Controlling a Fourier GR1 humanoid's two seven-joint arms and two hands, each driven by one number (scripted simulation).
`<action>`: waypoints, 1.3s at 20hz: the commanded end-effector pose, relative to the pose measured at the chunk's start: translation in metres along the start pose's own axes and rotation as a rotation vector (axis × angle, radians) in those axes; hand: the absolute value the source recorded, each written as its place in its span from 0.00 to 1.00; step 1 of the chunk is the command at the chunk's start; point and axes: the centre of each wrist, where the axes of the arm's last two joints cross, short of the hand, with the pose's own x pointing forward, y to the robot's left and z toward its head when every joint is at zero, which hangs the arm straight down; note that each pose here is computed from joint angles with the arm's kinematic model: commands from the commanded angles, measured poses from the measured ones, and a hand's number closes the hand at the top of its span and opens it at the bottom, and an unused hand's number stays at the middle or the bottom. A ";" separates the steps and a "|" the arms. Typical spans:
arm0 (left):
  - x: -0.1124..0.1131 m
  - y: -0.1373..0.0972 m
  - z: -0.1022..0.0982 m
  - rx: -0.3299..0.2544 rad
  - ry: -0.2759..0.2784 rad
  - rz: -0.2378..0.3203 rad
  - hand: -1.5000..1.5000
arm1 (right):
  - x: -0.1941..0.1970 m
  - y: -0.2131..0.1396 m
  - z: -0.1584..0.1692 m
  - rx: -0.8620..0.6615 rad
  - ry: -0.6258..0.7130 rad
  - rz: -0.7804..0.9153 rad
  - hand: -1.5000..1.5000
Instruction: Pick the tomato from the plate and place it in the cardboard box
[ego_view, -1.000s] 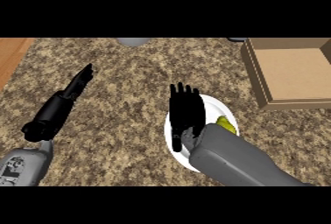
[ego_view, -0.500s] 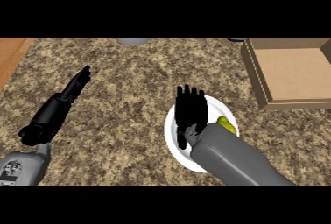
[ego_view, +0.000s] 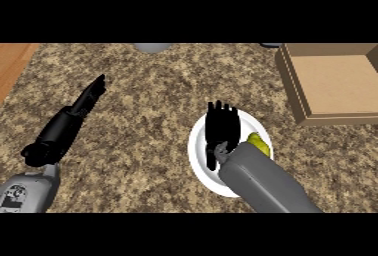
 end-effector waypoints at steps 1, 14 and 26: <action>0.012 0.007 -0.005 0.005 -0.006 -0.008 0.50 | 0.013 0.016 -0.005 0.011 0.114 0.061 0.00; 0.005 -0.004 -0.002 0.003 -0.005 0.006 0.50 | -0.020 0.044 -0.026 0.038 -0.007 0.071 1.00; -0.021 0.001 0.005 0.009 0.004 0.005 0.50 | -0.005 0.035 -0.021 -0.237 -0.136 0.143 1.00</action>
